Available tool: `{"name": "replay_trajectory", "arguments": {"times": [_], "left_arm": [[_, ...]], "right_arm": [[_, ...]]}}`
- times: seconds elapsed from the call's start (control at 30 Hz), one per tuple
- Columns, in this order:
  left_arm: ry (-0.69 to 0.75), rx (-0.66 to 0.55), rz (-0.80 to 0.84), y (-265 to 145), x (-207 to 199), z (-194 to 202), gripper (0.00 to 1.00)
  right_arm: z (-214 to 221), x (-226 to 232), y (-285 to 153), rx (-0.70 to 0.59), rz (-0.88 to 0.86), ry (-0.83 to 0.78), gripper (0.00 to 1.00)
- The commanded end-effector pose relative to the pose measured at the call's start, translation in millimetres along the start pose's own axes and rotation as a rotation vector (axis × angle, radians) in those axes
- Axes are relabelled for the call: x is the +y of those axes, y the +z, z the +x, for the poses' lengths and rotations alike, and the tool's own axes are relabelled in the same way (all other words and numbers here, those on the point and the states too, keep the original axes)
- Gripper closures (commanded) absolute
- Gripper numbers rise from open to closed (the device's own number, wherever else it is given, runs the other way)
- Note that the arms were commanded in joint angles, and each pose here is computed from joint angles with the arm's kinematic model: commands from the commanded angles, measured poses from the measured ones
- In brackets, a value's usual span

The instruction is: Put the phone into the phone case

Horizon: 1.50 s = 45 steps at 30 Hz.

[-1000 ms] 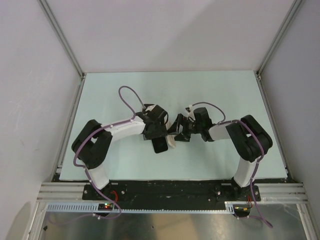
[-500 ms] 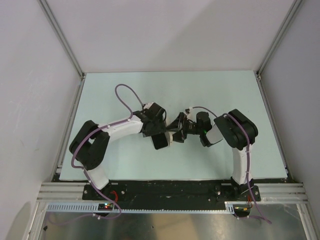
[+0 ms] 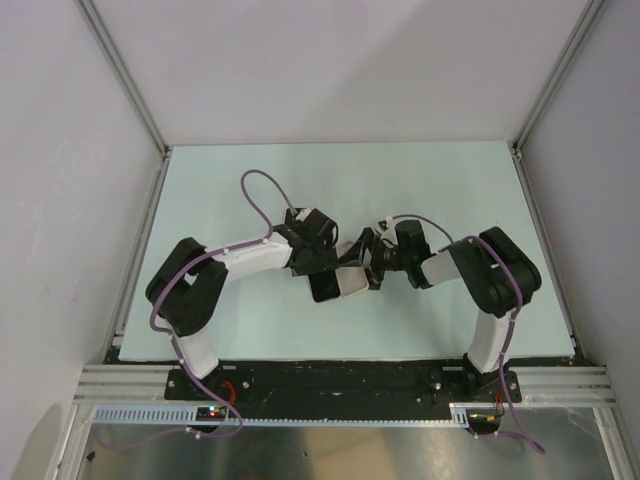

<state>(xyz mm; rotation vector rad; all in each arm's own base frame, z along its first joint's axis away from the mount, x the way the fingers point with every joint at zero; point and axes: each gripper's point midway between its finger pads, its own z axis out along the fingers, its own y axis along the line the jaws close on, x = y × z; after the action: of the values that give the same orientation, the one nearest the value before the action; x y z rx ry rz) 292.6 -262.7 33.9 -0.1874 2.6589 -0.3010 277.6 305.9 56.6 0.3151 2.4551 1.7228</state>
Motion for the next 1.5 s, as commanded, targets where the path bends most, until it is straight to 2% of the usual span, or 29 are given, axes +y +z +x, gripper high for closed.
{"name": "replay_trajectory", "arguments": {"times": [0.0,0.23,0.4,0.53,0.67,1.0,1.2,1.47], "left_arm": [[0.054,0.021,0.089,-9,-27,6,0.86],[0.052,0.026,0.106,-14,-29,7,0.87],[0.013,0.040,0.136,-21,-35,8,0.87],[-0.043,0.052,0.157,-25,-42,8,0.87],[-0.087,0.065,0.176,-25,-52,5,0.87],[-0.140,0.049,0.180,-30,-67,-11,0.88],[-0.140,0.053,0.155,-18,-74,-20,0.88],[-0.151,0.054,0.107,-1,-74,-25,0.86]], "right_arm": [[-6,-27,-15,-0.073,0.222,-0.052,0.01],[-5,-74,-63,-0.191,0.560,-0.075,0.01],[-16,-78,-91,-0.318,0.704,-0.132,0.01],[-26,-73,-99,-0.391,0.736,-0.170,0.03],[-36,-72,-100,-0.421,0.753,-0.205,0.13],[-46,-73,-86,-0.391,0.759,-0.257,0.36],[-44,-80,-78,-0.349,0.772,-0.265,0.48],[-42,-80,-75,-0.333,0.778,-0.275,0.51]]}}
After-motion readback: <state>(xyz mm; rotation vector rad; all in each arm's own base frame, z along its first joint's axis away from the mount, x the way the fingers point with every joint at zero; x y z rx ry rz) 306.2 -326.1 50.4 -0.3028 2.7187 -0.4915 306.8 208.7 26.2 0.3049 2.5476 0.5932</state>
